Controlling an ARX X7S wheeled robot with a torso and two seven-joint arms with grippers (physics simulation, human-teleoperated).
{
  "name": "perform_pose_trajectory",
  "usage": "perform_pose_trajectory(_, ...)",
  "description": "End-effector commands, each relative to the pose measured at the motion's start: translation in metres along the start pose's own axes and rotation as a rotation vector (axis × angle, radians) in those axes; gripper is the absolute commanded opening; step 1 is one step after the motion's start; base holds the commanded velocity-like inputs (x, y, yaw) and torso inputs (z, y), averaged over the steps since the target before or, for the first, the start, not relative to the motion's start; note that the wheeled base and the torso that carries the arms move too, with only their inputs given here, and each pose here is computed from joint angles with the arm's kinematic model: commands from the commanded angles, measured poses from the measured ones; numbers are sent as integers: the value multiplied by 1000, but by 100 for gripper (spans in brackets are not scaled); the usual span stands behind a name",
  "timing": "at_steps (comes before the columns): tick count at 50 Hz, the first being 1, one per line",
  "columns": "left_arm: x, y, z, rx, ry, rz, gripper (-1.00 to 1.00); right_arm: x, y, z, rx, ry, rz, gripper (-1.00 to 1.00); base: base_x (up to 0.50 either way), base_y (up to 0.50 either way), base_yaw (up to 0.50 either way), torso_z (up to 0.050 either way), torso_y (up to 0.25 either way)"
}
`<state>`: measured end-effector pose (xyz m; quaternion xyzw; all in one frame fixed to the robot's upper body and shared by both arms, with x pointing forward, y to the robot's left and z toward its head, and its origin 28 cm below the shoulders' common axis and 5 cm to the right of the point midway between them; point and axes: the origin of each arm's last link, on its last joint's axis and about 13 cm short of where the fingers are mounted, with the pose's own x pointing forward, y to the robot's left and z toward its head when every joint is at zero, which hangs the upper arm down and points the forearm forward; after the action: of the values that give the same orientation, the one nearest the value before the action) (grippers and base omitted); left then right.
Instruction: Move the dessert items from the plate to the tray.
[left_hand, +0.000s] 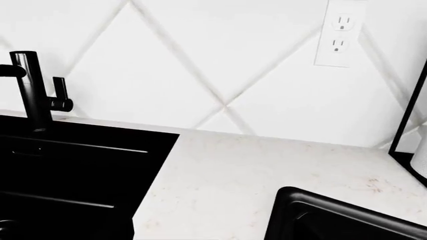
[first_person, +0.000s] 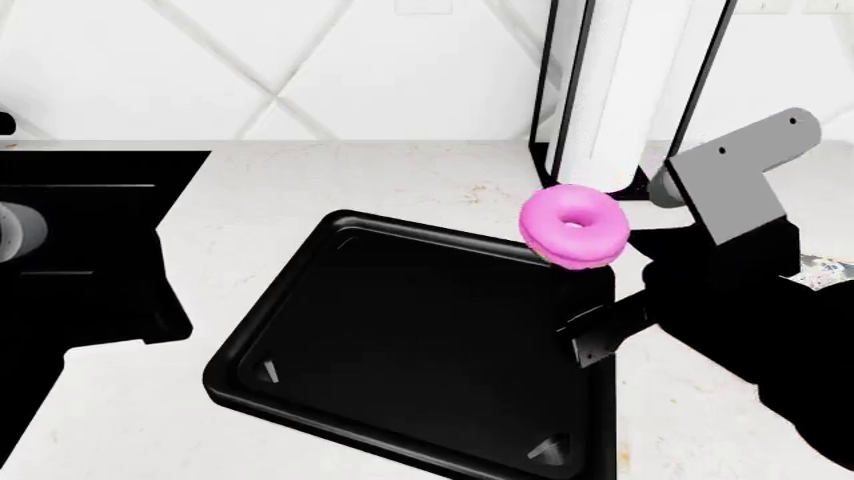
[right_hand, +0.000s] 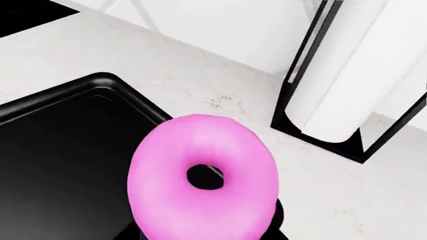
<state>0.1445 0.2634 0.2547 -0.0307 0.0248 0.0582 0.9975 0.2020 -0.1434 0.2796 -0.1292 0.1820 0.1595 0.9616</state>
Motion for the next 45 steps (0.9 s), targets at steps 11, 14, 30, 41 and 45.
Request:
perform_pose_trajectory(11,-1,0,1,-1,-2,1,100,13,18,-14,12,27,128,-100,0,0,0,0,0)
perform_pose_trajectory(14,-1,0,1,0,-2,-1,100,15,19,-16,11,34,137,-100,0,0,0,0,0)
perform_pose_trajectory(30,0,-2,1,9,2,-4,100,24,22,-28,12,73,159,-100,0,0,0,0,0)
perform_pose_trajectory(41,0,-2,0,7,4,-4,100,22,23,-28,-1,84,163,-100,0,0,0,0,0)
perform_pose_trajectory(45,0,-2,0,6,6,-6,100,21,23,-27,-9,86,154,100,0,0,0,0,0)
